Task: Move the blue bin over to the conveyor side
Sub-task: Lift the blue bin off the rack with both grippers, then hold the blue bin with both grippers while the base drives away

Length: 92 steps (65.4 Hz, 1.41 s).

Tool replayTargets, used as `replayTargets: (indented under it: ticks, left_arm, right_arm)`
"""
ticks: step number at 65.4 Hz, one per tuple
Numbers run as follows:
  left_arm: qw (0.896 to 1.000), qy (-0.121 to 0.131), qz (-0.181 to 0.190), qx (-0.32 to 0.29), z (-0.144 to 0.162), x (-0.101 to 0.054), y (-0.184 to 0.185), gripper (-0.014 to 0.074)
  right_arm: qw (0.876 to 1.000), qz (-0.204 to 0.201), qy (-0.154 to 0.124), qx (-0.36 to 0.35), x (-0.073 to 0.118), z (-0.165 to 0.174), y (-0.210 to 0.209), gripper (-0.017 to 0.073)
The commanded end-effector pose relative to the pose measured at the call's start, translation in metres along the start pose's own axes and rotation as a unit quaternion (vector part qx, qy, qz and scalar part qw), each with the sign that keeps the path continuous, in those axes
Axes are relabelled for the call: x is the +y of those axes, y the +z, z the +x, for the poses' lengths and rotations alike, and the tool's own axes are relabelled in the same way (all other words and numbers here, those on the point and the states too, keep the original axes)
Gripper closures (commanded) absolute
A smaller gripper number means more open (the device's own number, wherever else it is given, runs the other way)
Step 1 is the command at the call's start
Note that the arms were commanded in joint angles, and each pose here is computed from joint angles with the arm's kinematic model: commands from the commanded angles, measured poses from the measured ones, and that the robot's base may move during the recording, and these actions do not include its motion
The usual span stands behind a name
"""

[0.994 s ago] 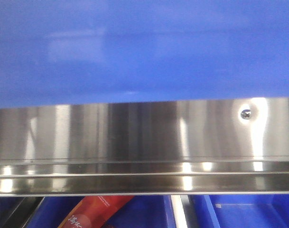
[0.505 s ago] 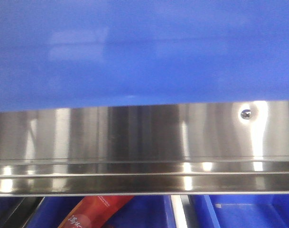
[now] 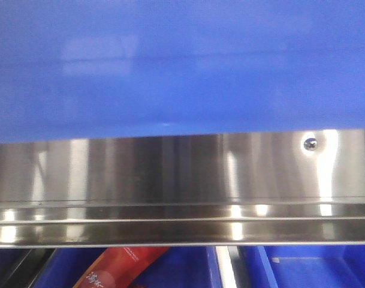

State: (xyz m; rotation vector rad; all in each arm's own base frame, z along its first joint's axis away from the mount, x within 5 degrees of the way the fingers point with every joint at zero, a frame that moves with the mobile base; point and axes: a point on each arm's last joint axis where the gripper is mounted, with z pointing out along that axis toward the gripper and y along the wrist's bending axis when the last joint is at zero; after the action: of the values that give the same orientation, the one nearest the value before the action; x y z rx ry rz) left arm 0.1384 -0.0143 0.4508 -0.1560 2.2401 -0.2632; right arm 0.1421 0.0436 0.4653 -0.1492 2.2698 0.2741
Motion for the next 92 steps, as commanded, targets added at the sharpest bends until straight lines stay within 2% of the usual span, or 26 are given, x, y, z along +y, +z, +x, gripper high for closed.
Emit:
replayTargets:
  ticks: [1,92]
  left_arm:
    - [0.998,0.016,-0.006,-0.062,-0.009,0.0,-0.01,0.0612]
    - [0.996,0.018,-0.002,-0.084,-0.007,0.0,-0.021,0.0612]
  right_arm:
    - [0.997,0.018,-0.019,-0.068,-0.003,-0.009,-0.012,0.0637]
    - [0.997,0.018,-0.019,-0.068,-0.003,-0.01,-0.011,0.0637]
